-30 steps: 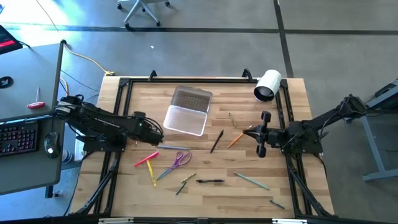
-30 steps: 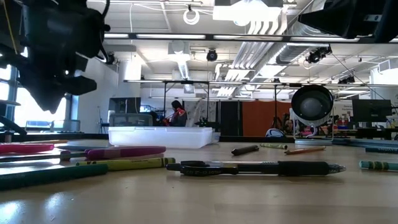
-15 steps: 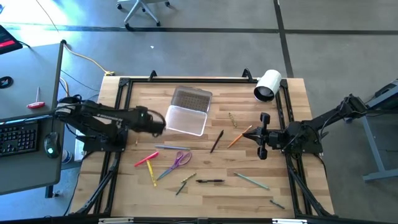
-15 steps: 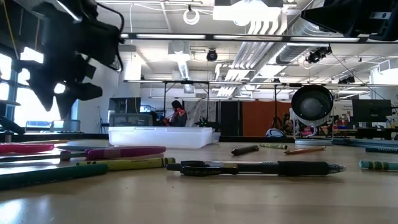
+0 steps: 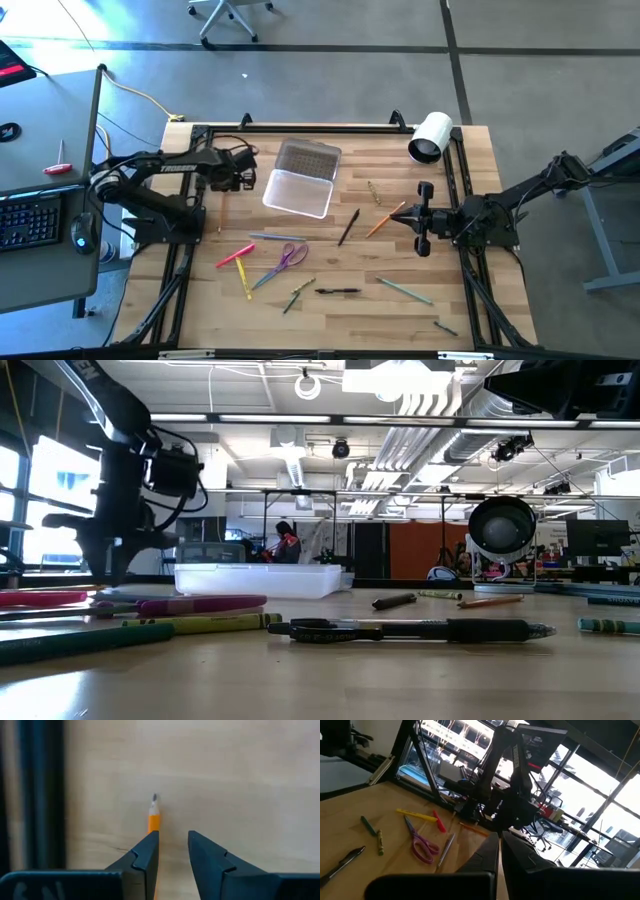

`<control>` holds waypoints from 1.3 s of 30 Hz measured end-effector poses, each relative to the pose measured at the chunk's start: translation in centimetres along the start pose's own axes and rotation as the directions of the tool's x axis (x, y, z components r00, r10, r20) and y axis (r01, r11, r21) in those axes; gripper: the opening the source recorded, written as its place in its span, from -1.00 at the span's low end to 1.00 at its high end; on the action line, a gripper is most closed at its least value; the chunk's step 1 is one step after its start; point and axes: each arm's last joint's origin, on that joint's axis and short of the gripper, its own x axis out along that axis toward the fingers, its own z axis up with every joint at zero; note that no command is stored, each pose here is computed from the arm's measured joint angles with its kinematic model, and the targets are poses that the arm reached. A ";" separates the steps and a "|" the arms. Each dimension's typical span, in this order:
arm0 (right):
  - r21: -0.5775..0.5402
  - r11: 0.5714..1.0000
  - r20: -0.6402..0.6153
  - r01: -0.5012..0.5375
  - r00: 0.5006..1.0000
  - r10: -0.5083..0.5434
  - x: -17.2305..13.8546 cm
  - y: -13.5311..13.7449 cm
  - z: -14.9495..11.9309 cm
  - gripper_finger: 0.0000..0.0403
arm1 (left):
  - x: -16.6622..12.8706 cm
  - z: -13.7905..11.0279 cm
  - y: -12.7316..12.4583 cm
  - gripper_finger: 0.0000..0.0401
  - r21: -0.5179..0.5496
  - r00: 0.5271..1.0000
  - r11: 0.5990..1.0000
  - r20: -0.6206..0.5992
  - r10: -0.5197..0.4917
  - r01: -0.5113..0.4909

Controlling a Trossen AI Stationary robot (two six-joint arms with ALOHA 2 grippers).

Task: Pick & place school supplies into a supply box
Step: Put the orange pencil into the black supply box

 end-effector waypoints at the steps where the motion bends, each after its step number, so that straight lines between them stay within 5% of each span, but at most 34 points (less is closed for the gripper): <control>1: 0.000 1.000 0.000 0.000 1.000 0.000 0.0 0.0 0.0 -1.00 | 0.1 0.0 0.1 -0.32 0.002 1.000 1.000 -0.002 0.006 -0.006; 14: -0.007 1.000 0.000 0.000 1.000 0.000 0.0 0.0 0.0 -1.00 | -1.2 -0.2 -0.8 -0.33 0.145 0.988 0.984 -0.134 -0.081 0.100; 23: -0.007 1.000 0.000 0.000 1.000 0.000 0.0 0.0 0.0 -1.00 | -5.8 -1.0 -2.7 -0.33 0.264 0.964 0.945 -0.231 -0.132 0.193; 30: -0.009 1.000 -0.003 -0.001 1.000 0.001 0.0 0.0 0.0 -1.00 | -7.5 -5.2 -3.5 -0.33 0.239 0.929 0.952 -0.358 -0.098 0.193; 39: -0.024 0.999 -0.055 -0.031 0.998 0.030 0.0 0.3 -0.6 -1.00 | -9.1 -13.0 -3.6 -0.33 0.050 0.964 0.995 -0.256 -0.067 0.082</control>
